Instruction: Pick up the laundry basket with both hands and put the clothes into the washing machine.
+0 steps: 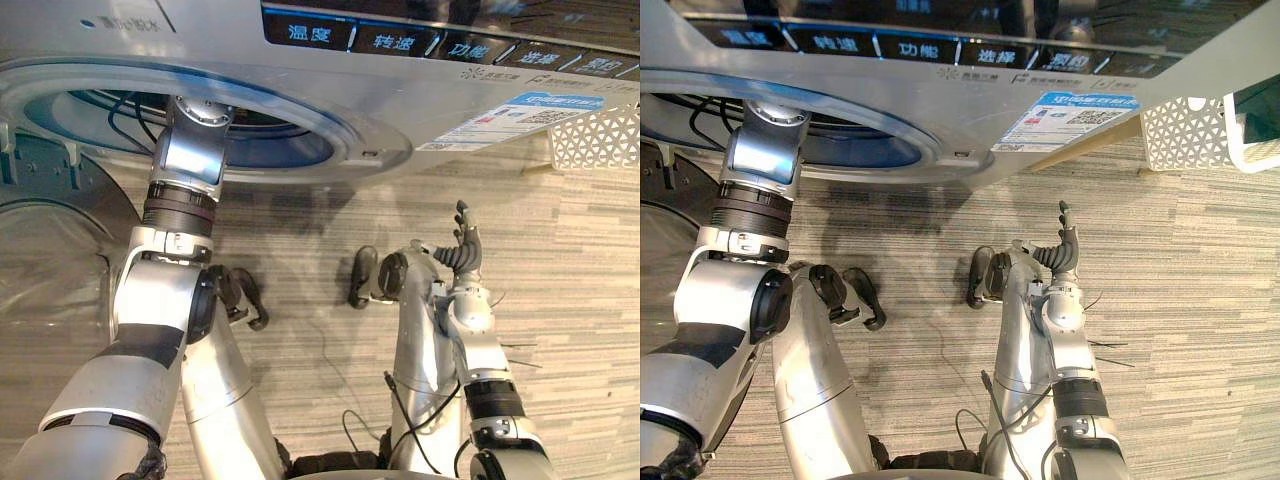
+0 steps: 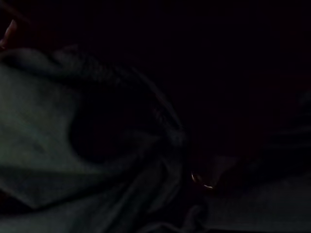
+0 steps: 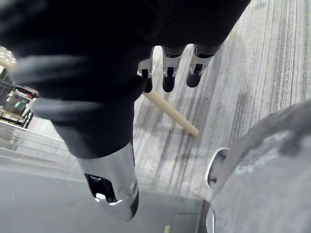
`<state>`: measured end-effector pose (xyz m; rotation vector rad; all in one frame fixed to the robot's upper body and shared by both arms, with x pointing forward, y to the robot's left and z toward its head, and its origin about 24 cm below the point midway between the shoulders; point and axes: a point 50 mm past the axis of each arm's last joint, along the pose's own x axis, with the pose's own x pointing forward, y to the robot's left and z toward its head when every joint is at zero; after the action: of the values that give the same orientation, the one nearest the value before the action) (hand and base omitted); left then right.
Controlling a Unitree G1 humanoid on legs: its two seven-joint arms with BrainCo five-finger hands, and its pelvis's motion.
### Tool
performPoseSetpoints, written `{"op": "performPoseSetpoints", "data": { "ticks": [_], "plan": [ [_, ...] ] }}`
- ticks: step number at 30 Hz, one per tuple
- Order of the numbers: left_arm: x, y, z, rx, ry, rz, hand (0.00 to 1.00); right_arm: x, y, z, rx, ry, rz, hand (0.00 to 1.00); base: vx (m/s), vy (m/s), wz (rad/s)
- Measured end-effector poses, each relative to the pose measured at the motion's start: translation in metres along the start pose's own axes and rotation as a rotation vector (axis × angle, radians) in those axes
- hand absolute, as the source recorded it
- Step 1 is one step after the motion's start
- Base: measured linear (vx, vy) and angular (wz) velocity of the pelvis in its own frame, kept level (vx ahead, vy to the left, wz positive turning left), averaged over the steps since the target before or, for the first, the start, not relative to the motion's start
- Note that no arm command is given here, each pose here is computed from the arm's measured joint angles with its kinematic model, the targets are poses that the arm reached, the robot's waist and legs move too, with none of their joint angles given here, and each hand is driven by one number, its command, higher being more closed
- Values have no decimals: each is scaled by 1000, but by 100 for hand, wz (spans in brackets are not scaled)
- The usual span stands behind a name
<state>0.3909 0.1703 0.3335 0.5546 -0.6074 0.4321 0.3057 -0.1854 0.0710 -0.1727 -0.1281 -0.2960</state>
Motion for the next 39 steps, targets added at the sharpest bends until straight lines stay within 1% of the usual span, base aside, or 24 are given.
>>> {"op": "performPoseSetpoints", "data": {
  "ticks": [2,4,9,12,16,17,18,20,22,23,24,25,26,28,29,32,33,35,36,38,39],
  "plan": [
    [0,-2,-1,49,-7,-31,0,0,-1,-1,5,5,6,0,-7,-37,3],
    [0,-3,-1,68,-13,-46,0,-1,-1,-2,4,11,12,0,-22,-45,4],
    [-6,-11,-5,86,-5,-94,0,-7,-1,-16,-10,74,31,0,-8,-50,5],
    [-18,-18,-21,105,19,-143,0,-15,-2,-29,-23,137,52,0,11,-58,15],
    [-39,-19,-40,36,57,-176,0,-24,-3,-41,-35,198,70,0,16,-74,8],
    [-53,-20,-51,-7,76,-188,0,-25,-4,-42,-38,209,69,0,28,-82,14],
    [-60,-21,-57,-23,90,-194,0,-25,-4,-43,-40,216,69,0,45,-105,15],
    [-87,-23,-79,-55,148,-214,0,-27,-5,-46,-43,232,68,0,49,-89,10],
    [-126,-33,-107,-131,271,-225,0,-38,-11,-58,-54,277,55,0,90,-79,12],
    [-151,-37,-123,-168,350,-229,0,-43,-15,-64,-59,304,47,0,157,-82,17],
    [-185,-38,-143,-191,458,-234,0,-49,-17,-73,-66,345,42,0,136,-66,16],
    [-192,-38,-148,-197,486,-235,0,-50,-18,-75,-68,354,43,0,175,-69,20],
    [-227,-37,-165,-217,607,-241,0,-59,-20,-85,-77,399,40,0,129,-36,14],
    [-263,-37,-178,-227,718,-252,0,-69,-23,-97,-88,456,41,0,197,-25,14],
    [-288,-36,-185,-228,791,-262,0,-78,-24,-105,-94,497,41,0,186,0,6],
    [-339,-29,-196,-219,946,-271,0,-101,-26,-124,-105,604,43,0,163,17,7],
    [-347,-27,-198,-214,974,-272,0,-105,-26,-127,-105,623,46,0,208,31,1],
    [-380,-19,-209,-190,1097,-284,0,-117,-27,-138,-113,689,51,0,144,38,-16],
    [-389,-18,-212,-179,1130,-296,0,-120,-28,-141,-116,709,51,0,130,46,-20],
    [-425,-16,-224,-141,1281,-359,0,-135,-34,-157,-119,805,31,0,147,55,-24],
    [-434,-15,-227,-131,1313,-377,0,-139,-36,-161,-119,830,23,0,156,87,-30]
  ]
}}
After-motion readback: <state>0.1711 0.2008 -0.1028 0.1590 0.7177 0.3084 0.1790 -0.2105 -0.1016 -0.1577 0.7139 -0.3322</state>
